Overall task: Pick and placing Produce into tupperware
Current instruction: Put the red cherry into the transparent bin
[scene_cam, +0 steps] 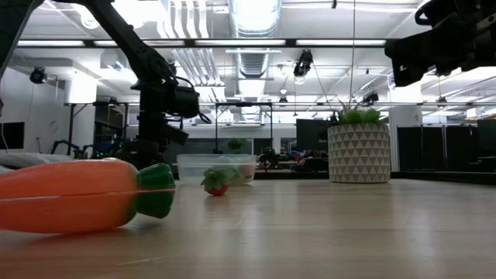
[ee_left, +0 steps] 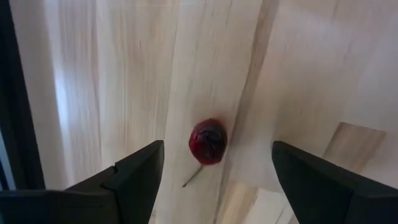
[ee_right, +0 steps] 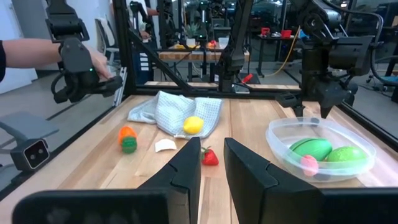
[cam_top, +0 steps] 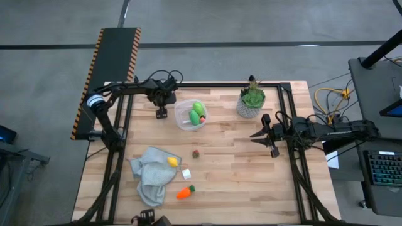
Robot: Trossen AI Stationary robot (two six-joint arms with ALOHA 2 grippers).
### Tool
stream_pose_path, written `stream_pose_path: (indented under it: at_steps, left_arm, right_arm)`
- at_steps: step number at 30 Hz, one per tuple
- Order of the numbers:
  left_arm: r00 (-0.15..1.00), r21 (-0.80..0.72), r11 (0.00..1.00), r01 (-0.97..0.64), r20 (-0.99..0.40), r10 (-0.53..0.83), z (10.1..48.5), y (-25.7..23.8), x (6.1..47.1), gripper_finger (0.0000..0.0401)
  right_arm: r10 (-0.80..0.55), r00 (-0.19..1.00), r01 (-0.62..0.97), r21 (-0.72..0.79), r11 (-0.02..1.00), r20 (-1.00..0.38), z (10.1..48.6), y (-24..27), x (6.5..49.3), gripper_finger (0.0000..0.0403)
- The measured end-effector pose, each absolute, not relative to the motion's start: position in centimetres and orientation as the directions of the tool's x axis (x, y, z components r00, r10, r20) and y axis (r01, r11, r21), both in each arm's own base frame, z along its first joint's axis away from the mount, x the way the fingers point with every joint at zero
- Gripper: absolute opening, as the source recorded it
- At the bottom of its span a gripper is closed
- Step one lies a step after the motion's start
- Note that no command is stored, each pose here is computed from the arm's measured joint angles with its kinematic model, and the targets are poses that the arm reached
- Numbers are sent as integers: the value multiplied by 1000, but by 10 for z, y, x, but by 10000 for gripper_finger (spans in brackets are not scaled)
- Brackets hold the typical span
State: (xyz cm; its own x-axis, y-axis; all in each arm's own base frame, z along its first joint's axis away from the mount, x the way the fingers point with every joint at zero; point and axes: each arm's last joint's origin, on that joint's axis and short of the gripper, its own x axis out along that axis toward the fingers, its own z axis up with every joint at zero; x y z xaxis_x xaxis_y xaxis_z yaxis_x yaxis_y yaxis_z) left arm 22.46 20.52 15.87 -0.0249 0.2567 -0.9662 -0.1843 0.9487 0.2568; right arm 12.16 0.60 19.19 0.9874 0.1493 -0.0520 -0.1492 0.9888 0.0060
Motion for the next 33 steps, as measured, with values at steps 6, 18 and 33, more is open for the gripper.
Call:
stream_pose_path:
  at_steps: [6,18,33]
  left_arm:
    - [7,252,951,-180,-966,258,159,207,227,282]
    - [13,239,955,-175,-970,245,158,207,226,250]
    - [15,255,953,-164,-965,261,157,208,226,61]
  right_arm:
    - [147,988,-147,6,989,-53,192,6,122,63]
    - [148,988,-147,7,989,-53,192,6,122,63]
    - [147,988,-147,7,989,-50,192,6,122,63]
